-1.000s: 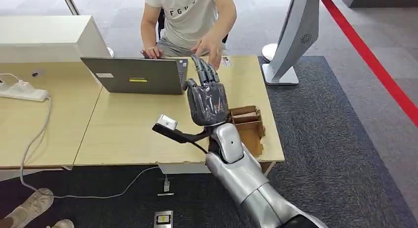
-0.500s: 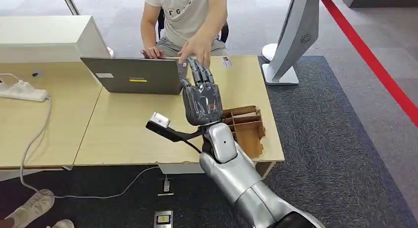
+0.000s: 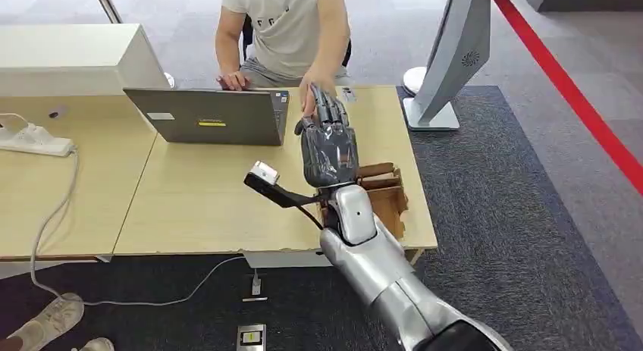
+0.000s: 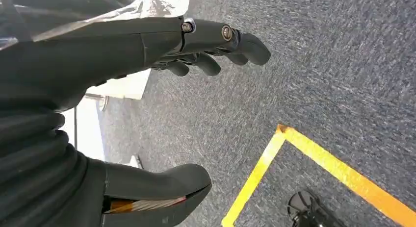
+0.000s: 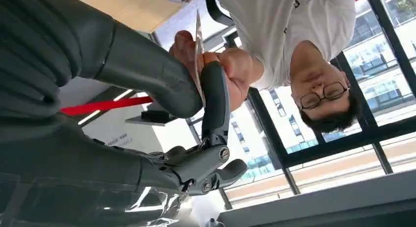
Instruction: Pass the card to the sensor for recognition and then transmit it.
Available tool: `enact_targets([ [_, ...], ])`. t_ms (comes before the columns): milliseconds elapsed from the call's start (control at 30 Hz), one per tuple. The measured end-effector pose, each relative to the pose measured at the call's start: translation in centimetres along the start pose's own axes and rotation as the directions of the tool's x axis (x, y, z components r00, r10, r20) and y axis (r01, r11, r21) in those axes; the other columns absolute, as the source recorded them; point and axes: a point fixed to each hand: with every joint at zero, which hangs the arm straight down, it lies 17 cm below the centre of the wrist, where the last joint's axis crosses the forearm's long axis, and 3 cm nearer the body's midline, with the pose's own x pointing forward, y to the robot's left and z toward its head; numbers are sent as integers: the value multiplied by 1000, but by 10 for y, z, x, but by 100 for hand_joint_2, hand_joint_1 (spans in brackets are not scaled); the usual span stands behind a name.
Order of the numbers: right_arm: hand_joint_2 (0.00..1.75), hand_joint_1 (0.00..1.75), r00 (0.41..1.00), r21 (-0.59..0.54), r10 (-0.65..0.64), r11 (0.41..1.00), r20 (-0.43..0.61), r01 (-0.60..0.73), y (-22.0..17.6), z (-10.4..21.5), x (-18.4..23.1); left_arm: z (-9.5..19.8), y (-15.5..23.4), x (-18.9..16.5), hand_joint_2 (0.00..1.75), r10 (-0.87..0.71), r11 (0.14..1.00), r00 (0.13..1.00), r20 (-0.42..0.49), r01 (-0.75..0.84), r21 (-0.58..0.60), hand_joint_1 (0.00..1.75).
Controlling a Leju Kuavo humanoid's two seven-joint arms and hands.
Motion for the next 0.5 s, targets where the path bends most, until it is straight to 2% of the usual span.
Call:
enact_targets([
  [267, 175, 175, 1000, -3, 11, 1000, -26, -11, -2, -3, -15, -1, 5, -3, 175, -5, 1000, 1000, -17, 5, 15, 28],
  [300, 175, 0, 1000, -3, 11, 1000, -25, -12, -2, -3, -15, -1, 5, -3, 175, -4, 1000, 1000, -18, 5, 18, 28],
  [500, 175, 0, 999, 7, 26, 1000, -37, -26, 2, -1, -18, -1, 7, -3, 175, 13, 1000, 1000, -24, -12, 27, 28],
])
